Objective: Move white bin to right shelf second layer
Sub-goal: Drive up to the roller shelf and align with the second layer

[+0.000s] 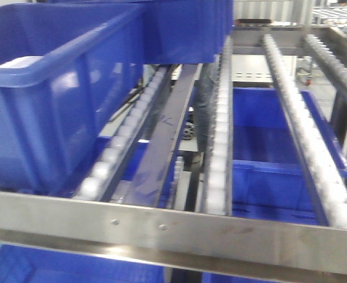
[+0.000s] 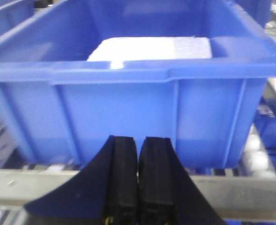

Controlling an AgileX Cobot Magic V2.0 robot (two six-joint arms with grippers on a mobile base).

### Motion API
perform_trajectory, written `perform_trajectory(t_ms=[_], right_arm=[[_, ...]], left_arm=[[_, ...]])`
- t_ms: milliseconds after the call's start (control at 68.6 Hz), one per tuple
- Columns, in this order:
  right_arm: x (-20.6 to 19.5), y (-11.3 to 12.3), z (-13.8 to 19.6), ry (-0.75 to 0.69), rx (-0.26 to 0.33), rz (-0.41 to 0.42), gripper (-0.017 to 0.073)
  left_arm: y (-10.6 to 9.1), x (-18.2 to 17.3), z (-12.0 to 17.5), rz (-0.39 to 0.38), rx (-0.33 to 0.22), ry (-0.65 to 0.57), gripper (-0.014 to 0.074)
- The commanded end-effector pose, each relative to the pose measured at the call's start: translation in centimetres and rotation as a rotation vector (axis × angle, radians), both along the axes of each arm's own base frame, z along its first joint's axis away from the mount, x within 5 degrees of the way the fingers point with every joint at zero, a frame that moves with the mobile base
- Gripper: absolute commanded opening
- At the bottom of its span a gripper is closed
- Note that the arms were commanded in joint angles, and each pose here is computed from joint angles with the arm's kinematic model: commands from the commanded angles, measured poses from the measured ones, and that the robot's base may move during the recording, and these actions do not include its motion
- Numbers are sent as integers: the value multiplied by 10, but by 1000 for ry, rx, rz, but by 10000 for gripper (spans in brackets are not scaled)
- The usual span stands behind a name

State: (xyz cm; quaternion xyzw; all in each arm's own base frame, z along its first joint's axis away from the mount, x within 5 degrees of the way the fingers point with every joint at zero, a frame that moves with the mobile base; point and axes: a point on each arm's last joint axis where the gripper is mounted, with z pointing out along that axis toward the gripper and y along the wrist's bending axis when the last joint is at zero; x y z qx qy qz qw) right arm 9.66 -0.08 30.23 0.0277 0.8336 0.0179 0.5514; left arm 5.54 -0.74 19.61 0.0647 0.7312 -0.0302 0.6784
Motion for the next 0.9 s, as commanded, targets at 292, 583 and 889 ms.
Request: perform_trajectory(t_ms=[292, 583, 889], right_arm=[[3, -1, 18, -128, -3, -12, 60], [3, -1, 18, -128, -3, -12, 60], [3, -1, 18, -128, -3, -12, 60]], left_arm=[[0, 1, -4, -3, -14, -63, 85], [0, 1, -4, -3, -14, -63, 85], [0, 1, -4, -3, -14, -63, 85]])
